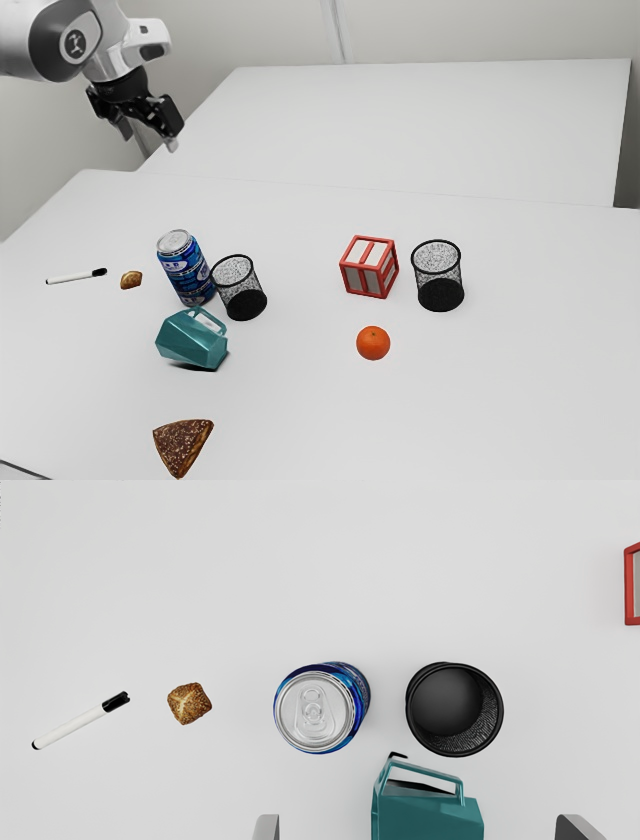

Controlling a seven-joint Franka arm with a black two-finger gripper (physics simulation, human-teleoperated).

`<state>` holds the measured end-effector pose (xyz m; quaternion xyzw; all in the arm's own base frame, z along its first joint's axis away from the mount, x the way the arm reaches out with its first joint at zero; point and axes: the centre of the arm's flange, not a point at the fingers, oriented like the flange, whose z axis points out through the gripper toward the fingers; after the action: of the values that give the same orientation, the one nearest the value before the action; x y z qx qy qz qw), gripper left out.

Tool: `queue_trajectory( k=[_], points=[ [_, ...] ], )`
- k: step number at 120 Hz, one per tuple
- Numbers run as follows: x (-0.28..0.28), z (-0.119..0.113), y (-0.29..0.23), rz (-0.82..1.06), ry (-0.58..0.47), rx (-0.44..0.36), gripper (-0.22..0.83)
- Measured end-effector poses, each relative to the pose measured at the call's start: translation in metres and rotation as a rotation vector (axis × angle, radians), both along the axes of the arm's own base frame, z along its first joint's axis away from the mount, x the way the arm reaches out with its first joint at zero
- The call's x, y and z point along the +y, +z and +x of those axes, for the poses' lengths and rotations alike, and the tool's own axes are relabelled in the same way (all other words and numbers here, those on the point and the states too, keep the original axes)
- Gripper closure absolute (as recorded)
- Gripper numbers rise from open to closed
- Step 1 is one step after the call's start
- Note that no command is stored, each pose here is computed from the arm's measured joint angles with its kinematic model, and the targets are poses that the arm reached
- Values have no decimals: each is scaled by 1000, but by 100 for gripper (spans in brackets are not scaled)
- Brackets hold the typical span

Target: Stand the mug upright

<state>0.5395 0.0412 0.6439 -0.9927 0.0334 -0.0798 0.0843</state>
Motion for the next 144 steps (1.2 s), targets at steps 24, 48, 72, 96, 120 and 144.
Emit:
queue_trajectory(
  k=[24,48,72,96,120,144],
  points=[
    [1,-4,-3,-2,13,-4,0],
    [3,-11,-23,-66,38,32,0],
    [54,-37,-77,-266,198,201,0],
    [107,-72,-150,-440,330,370,0],
    [146,-80,-223,-545,365,494,0],
    [164,-75,-278,-618,327,546,0]
  ],
)
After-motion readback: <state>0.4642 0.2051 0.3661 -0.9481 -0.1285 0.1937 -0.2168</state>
